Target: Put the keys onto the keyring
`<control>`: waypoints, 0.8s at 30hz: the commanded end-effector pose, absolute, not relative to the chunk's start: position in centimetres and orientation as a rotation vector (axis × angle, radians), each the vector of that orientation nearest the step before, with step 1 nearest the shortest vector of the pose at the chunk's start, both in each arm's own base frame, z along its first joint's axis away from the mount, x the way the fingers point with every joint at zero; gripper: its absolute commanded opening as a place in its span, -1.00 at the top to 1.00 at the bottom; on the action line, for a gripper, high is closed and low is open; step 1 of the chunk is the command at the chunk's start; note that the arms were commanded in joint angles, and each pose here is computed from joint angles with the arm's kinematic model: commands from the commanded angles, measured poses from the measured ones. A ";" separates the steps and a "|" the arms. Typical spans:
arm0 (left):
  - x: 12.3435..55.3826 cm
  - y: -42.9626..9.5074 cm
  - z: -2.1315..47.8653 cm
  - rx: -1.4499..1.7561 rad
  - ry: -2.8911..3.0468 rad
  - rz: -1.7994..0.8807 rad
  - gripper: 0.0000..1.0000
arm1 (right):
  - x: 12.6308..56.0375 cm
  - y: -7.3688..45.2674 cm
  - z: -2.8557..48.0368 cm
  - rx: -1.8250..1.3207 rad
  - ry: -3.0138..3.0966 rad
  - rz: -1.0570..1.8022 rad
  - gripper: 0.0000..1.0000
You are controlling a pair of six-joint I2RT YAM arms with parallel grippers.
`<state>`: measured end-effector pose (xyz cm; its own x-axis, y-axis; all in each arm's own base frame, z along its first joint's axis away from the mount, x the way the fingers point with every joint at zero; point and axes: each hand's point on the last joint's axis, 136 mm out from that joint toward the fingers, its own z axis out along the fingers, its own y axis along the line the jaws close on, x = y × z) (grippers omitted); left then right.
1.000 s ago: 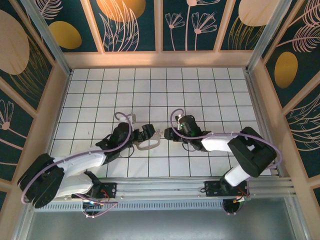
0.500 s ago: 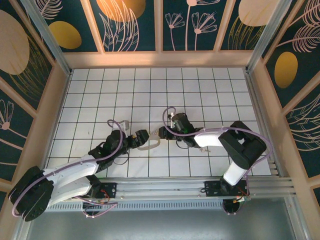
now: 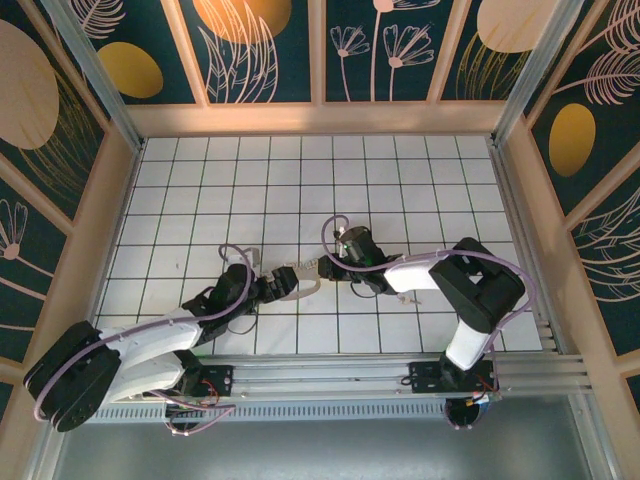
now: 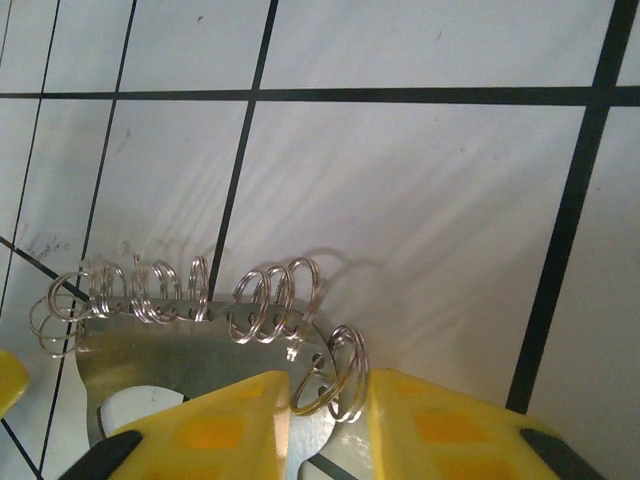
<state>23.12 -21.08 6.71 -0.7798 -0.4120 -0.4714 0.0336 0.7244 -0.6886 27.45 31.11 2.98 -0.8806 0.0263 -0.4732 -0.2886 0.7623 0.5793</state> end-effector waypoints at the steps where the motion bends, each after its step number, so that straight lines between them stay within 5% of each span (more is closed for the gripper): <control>1: 23.4 -21.5 6.8 -0.286 2.283 -0.967 -0.98 | 27.8 31.5 3.2 -0.219 2.488 0.911 0.57; 8: 24.6 -21.5 6.4 -0.260 2.283 -0.884 -0.98 | 27.7 31.0 3.3 -0.214 2.488 0.893 0.91; 24: 29.6 -24.2 6.7 -0.141 2.253 -0.758 -0.97 | 25.4 28.1 2.7 -0.031 2.525 0.906 1.00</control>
